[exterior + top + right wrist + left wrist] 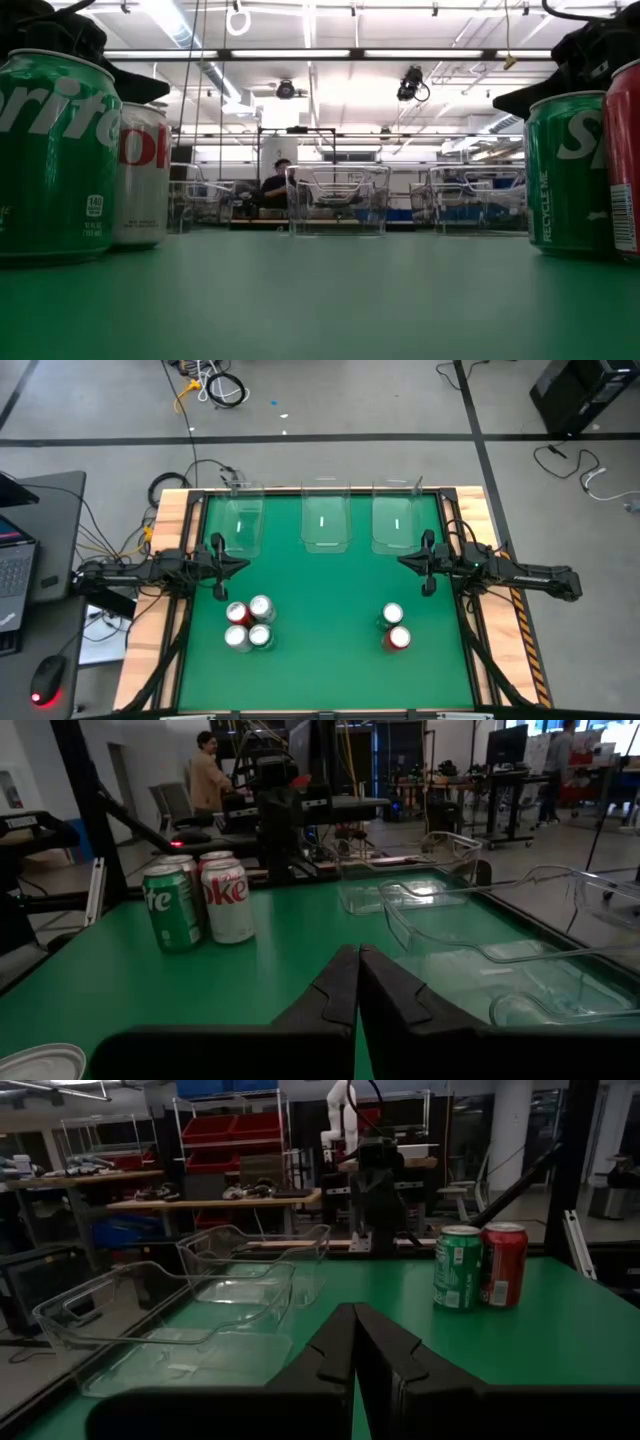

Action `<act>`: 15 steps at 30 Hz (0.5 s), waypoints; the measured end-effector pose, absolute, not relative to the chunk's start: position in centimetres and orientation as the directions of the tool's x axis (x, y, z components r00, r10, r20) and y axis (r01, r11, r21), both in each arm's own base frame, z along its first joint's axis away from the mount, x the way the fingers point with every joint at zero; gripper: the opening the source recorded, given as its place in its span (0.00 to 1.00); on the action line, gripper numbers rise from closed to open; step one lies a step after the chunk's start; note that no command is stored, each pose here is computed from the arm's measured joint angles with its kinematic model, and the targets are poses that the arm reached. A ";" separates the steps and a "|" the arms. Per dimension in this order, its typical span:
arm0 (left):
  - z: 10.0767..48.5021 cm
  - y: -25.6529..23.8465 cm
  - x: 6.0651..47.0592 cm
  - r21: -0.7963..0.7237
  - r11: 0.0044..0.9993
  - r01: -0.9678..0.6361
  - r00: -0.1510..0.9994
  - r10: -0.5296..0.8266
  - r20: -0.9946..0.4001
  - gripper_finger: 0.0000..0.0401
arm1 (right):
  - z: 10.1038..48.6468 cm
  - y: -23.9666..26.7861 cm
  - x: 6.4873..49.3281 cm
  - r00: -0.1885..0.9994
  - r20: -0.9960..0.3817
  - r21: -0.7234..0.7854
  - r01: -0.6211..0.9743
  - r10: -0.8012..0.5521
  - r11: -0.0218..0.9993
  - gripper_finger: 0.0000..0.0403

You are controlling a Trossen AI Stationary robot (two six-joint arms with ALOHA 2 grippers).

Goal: Sort soda cans

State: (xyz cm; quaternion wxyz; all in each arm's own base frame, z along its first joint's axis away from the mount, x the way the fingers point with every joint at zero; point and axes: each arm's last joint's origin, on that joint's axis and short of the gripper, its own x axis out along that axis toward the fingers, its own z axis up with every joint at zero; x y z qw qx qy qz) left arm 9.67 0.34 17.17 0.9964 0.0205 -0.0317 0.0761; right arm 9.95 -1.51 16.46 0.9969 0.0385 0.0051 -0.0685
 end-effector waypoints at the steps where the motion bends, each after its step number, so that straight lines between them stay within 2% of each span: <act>1: 17.2 0.3 9.7 0.036 0.988 -0.153 0.986 0.151 0.067 0.04 | 16.5 -1.5 9.9 0.990 -0.015 0.076 0.138 -0.137 0.988 0.05; 15: 18.5 0.3 9.5 -0.036 0.989 -0.146 0.967 0.150 0.204 0.04 | 16.5 -1.5 9.9 0.991 -0.015 0.076 0.137 -0.137 0.988 0.05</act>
